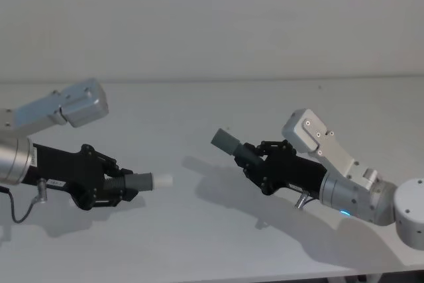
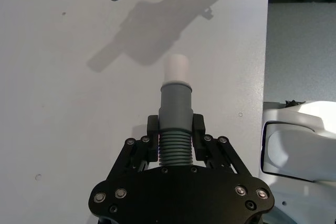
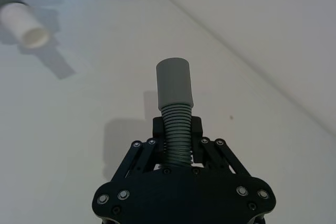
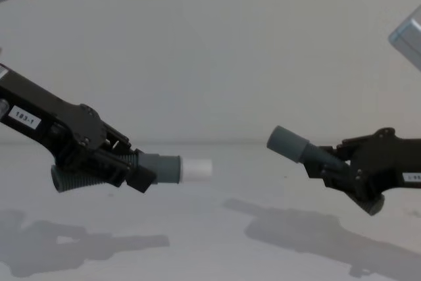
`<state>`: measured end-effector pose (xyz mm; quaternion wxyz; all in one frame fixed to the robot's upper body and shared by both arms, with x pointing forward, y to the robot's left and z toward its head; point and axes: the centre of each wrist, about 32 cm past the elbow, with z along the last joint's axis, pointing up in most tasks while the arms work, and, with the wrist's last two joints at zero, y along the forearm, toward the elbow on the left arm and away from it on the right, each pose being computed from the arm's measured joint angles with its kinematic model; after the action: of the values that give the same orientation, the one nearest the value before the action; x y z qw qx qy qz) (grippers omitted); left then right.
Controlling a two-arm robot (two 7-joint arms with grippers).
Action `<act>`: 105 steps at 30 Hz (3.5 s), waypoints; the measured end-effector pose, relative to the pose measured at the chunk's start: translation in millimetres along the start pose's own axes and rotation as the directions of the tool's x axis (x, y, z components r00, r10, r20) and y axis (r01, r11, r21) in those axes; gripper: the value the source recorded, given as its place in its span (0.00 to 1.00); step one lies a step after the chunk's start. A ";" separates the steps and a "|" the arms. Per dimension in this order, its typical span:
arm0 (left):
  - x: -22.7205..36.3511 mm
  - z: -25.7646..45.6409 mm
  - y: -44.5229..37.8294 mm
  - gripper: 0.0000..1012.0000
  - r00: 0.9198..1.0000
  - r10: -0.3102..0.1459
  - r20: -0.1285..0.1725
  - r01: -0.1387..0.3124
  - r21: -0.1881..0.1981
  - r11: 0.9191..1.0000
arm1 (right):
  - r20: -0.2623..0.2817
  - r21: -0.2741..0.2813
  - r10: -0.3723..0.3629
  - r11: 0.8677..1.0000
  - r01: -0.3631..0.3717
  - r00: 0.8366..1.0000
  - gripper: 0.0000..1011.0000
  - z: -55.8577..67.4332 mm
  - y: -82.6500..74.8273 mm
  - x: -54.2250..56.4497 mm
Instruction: Use both hands to pick up one end of the pipe from the table, align the ends, and insert them.
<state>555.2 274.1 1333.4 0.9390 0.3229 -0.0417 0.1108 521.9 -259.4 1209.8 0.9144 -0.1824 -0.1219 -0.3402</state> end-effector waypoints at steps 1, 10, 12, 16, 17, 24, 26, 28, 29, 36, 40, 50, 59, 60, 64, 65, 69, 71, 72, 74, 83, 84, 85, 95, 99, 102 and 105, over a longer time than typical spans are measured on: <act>0.0 0.0 0.0 0.33 1.000 0.000 0.000 0.000 0.000 1.000 | 0.019 0.013 0.014 1.000 -0.014 1.000 0.25 -0.7 -0.5 1.9; 0.0 0.0 0.0 0.33 1.000 0.000 0.000 0.000 0.000 1.000 | 0.139 0.093 0.098 0.989 -0.111 0.985 0.25 -3.8 -2.9 13.7; 0.0 0.0 0.0 0.33 1.000 0.000 0.000 0.000 0.000 1.000 | 0.172 0.111 0.119 0.984 -0.140 0.978 0.25 -4.9 -3.2 17.1; 0.0 0.0 0.0 0.33 1.000 0.000 0.000 0.000 0.000 1.000 | 0.239 0.143 0.159 0.970 -0.197 0.958 0.25 -6.4 -3.3 23.7; 0.0 0.0 0.0 0.33 1.000 0.000 0.000 0.000 0.000 1.000 | 0.239 0.143 0.159 0.970 -0.197 0.958 0.25 -6.4 -3.3 23.7; 0.0 0.0 0.0 0.33 1.000 0.000 0.000 0.000 0.000 1.000 | 0.337 0.184 0.211 0.941 -0.284 0.917 0.25 -8.4 -2.4 33.0; 0.0 0.0 0.0 0.33 1.000 0.000 0.000 0.000 0.000 1.000 | 0.370 0.194 0.229 0.929 -0.315 0.901 0.25 -9.0 -1.8 36.4; 0.0 0.0 0.0 0.33 1.000 0.000 0.000 0.000 0.000 1.000 | 0.400 0.201 0.246 0.916 -0.346 0.883 0.25 -9.6 -0.9 39.6; 0.0 0.0 0.0 0.33 1.000 0.000 0.000 0.000 0.000 1.000 | 0.413 0.205 0.252 0.910 -0.359 0.875 0.25 -9.7 -0.6 40.4; 0.0 0.0 0.0 0.33 1.000 0.000 0.000 0.000 0.000 1.000 | 0.501 0.226 0.290 0.866 -0.447 0.815 0.25 -10.0 3.4 48.4; 0.0 0.0 0.0 0.33 1.000 0.000 0.000 0.000 0.000 1.000 | 0.550 0.234 0.305 0.837 -0.494 0.778 0.25 -9.7 7.4 52.6; 0.0 0.0 0.0 0.33 1.000 0.000 0.000 0.000 0.000 1.000 | 0.654 0.247 0.308 0.776 -0.580 0.691 0.25 -7.1 19.0 59.1; 0.0 0.0 0.0 0.33 1.000 0.000 0.000 0.000 0.000 1.000 | 0.689 0.233 0.286 0.782 -0.578 0.666 0.25 -4.7 24.2 62.8; 0.0 0.0 0.0 0.33 1.000 0.000 0.000 0.000 0.000 1.000 | 0.691 0.231 0.285 0.784 -0.576 0.665 0.25 -4.7 24.3 63.3; 0.0 0.0 0.0 0.33 1.000 0.000 0.000 0.000 0.000 1.000 | 0.696 0.224 0.276 0.794 -0.565 0.663 0.25 -5.0 24.8 65.2; 0.0 0.0 0.0 0.33 1.000 0.000 0.000 0.000 0.000 1.000 | 0.696 0.222 0.274 0.797 -0.562 0.663 0.25 -5.1 24.9 65.8; 0.0 0.0 0.0 0.33 1.000 0.000 0.000 0.000 0.000 1.000 | 0.699 0.214 0.265 0.808 -0.549 0.664 0.25 -5.6 24.8 68.2; 0.0 0.0 0.0 0.33 1.000 0.000 0.000 0.000 0.000 1.000 | 0.700 0.210 0.262 0.814 -0.542 0.664 0.25 -6.2 24.5 69.5; 0.0 0.0 0.0 0.33 1.000 0.000 0.000 0.000 0.000 1.000 | 0.700 0.210 0.262 0.814 -0.542 0.664 0.25 -6.2 24.5 69.5; 0.0 0.0 0.0 0.33 1.000 0.000 0.000 0.000 0.000 1.000 | 0.700 0.206 0.260 0.817 -0.538 0.664 0.25 -6.8 24.2 70.4; 0.0 0.0 0.0 0.33 1.000 0.000 0.000 0.000 0.000 1.000 | 0.702 0.187 0.262 0.830 -0.526 0.663 0.25 -9.0 23.9 72.1; 0.0 0.0 0.0 0.33 1.000 0.000 0.000 0.000 0.000 1.000 | 0.702 0.185 0.262 0.831 -0.525 0.662 0.25 -9.1 24.0 72.1; 0.0 0.0 0.0 0.33 1.000 0.000 0.000 0.000 0.000 1.000 | 0.702 0.182 0.262 0.833 -0.523 0.662 0.25 -9.5 24.2 71.9; 0.0 0.0 0.0 0.33 1.000 0.000 0.000 0.000 0.000 1.000 | 0.701 0.150 0.262 0.855 -0.496 0.663 0.25 -11.4 27.3 70.0; 0.0 0.0 0.0 0.33 1.000 0.000 0.000 0.000 0.000 1.000 | 0.698 0.143 0.259 0.864 -0.484 0.668 0.25 -12.0 29.2 69.1; 0.0 0.0 0.0 0.33 1.000 0.000 0.000 0.000 0.000 1.000 | 0.696 0.138 0.255 0.870 -0.474 0.671 0.25 -12.2 30.7 68.6; 0.0 0.0 0.0 0.33 1.000 0.000 0.000 0.000 0.000 1.000 | 0.693 0.135 0.252 0.875 -0.465 0.675 0.25 -12.6 31.9 68.0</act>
<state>555.1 274.1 1333.4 0.9390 0.3228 -0.0417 0.1108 594.6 -281.5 1214.0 0.8779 -0.1691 -0.4459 -0.0430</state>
